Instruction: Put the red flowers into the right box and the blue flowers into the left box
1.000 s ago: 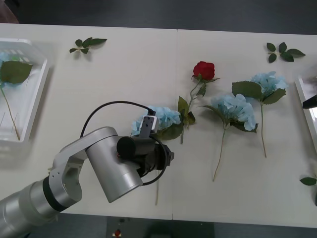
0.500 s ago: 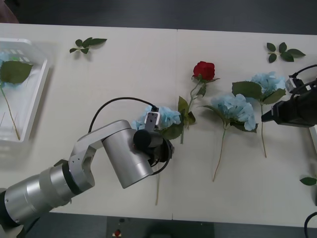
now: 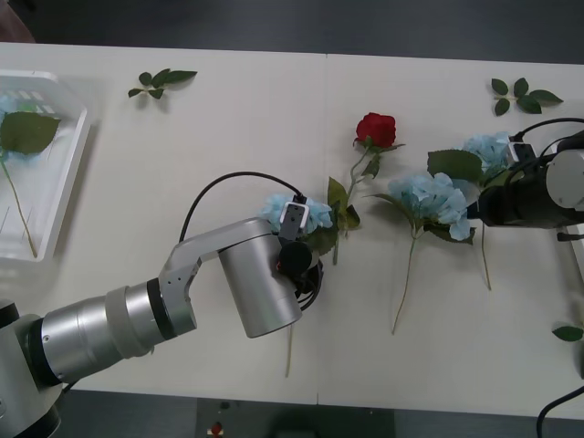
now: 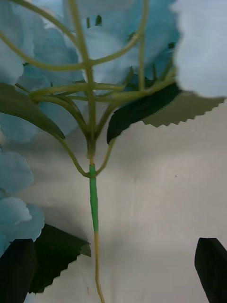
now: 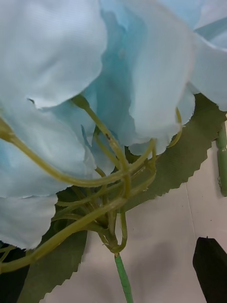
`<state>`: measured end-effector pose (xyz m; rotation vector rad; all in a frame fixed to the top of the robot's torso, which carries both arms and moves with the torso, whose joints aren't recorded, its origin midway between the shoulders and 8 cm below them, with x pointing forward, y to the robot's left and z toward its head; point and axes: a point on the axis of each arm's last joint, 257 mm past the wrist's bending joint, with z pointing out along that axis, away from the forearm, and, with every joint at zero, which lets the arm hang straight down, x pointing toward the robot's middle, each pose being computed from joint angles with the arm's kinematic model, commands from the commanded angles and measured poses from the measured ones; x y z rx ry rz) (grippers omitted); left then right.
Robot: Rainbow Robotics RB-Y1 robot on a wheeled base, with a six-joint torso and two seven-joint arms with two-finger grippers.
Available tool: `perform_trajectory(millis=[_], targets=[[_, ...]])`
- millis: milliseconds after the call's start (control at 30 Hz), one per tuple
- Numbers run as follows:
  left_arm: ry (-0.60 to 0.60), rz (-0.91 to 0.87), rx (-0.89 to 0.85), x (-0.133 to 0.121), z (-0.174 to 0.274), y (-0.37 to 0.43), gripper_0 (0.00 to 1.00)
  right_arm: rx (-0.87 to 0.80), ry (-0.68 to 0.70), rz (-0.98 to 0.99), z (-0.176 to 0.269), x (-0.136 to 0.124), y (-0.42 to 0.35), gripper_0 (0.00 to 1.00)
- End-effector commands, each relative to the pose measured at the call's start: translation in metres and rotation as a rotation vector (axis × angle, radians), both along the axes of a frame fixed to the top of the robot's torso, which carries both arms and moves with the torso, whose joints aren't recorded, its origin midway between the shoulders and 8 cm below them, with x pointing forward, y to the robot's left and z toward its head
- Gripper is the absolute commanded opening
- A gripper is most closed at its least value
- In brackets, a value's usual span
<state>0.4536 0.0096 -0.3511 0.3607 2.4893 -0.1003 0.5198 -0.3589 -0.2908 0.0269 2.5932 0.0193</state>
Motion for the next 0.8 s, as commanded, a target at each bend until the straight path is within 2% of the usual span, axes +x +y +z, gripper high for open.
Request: perform_trajectory(millis=[33, 167, 200, 267, 300, 333, 367, 400, 433, 467, 567, 633, 733, 800], targets=[[-0.030, -0.011, -0.029, 0.004, 0.014, -0.014, 1.00, -0.025, -0.031, 0.017, 0.004, 0.011, -0.007, 0.98], [-0.033, -0.011, -0.022, 0.004, 0.012, -0.013, 1.00, -0.030, -0.034, 0.015, 0.001, 0.013, -0.010, 0.97], [-0.033, -0.011, -0.024, 0.003, 0.013, -0.013, 0.98, -0.033, -0.030, 0.016, -0.001, 0.012, -0.010, 0.97], [-0.031, -0.009, -0.024, 0.003, 0.012, -0.013, 0.88, -0.034, -0.027, 0.013, -0.002, 0.012, -0.012, 0.88], [-0.032, -0.009, -0.026, 0.003, 0.012, -0.013, 0.77, -0.033, -0.028, 0.011, -0.002, 0.012, -0.013, 0.82], [-0.031, -0.008, -0.024, 0.003, 0.012, -0.013, 0.55, -0.034, -0.029, 0.011, -0.003, 0.012, -0.013, 0.74], [-0.031, -0.011, -0.020, 0.002, 0.011, -0.012, 0.22, -0.037, -0.029, 0.013, -0.004, 0.012, -0.013, 0.66], [-0.032, -0.011, -0.018, 0.002, 0.010, -0.012, 0.07, -0.037, -0.030, 0.013, -0.005, 0.013, -0.013, 0.61], [-0.034, -0.013, -0.016, 0.001, 0.009, -0.011, 0.00, -0.036, -0.032, 0.010, -0.006, 0.013, -0.013, 0.48], [-0.035, -0.014, -0.011, 0.001, 0.008, -0.011, 0.00, -0.037, -0.035, 0.011, -0.006, 0.014, -0.014, 0.35], [-0.039, -0.014, 0.000, 0.001, 0.005, -0.006, 0.00, -0.037, -0.042, 0.012, -0.006, 0.016, -0.013, 0.19], [-0.041, -0.014, 0.002, 0.002, 0.005, -0.004, 0.00, -0.037, -0.041, 0.012, -0.007, 0.016, -0.012, 0.14], [-0.037, -0.009, 0.004, 0.001, 0.002, -0.001, 0.00, -0.035, -0.040, 0.014, -0.008, 0.015, -0.011, 0.00], [-0.037, -0.006, 0.003, 0.000, 0.002, -0.001, 0.00, -0.033, -0.038, 0.014, -0.008, 0.015, -0.011, 0.00]])
